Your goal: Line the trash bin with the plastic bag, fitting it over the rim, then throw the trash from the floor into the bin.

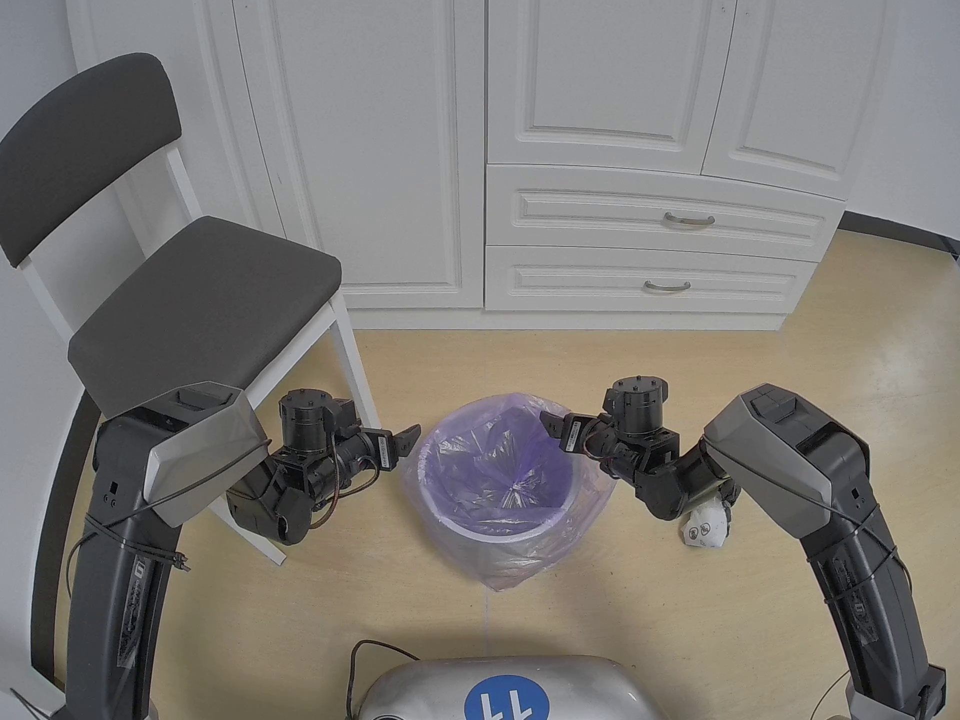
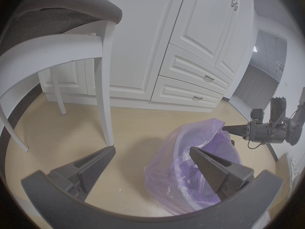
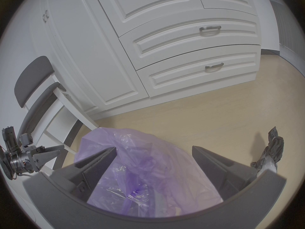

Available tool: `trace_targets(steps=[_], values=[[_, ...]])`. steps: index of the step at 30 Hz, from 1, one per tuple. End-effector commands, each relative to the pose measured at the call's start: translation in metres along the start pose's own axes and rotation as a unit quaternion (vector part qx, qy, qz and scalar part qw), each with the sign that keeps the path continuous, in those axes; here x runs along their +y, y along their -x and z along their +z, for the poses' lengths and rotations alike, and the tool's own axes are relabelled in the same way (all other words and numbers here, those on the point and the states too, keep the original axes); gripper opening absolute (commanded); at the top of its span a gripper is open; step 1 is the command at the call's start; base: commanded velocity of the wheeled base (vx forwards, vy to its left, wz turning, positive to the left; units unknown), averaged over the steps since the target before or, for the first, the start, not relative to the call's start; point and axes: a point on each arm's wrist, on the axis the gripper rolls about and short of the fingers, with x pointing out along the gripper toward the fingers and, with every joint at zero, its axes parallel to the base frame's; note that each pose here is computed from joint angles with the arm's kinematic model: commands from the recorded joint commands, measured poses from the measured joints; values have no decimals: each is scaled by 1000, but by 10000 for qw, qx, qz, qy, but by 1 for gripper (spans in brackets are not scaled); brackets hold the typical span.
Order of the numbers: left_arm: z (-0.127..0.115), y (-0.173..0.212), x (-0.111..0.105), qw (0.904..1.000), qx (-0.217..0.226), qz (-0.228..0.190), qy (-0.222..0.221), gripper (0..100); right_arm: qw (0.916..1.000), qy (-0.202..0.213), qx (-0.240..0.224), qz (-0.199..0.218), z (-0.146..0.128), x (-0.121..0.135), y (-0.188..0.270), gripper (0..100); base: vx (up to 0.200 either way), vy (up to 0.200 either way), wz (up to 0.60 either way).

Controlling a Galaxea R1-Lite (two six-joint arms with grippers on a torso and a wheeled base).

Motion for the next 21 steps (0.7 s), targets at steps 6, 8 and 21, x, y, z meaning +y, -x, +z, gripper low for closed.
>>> trace_targets(steps=[6, 8, 21], values=[[-1, -1, 0, 10000, 6, 4, 2, 100, 9995, -93, -259, -129, 6, -16, -14, 100, 0, 0, 0], [-1, -1, 1, 10000, 4, 11, 4, 100, 9995, -128, -264, -142, 1, -19, -19, 100, 0, 0, 0], [-3, -2, 1, 10000, 12, 13, 5, 100, 9984, -453, -299, -146, -13, -21, -39, 100, 0, 0, 0]])
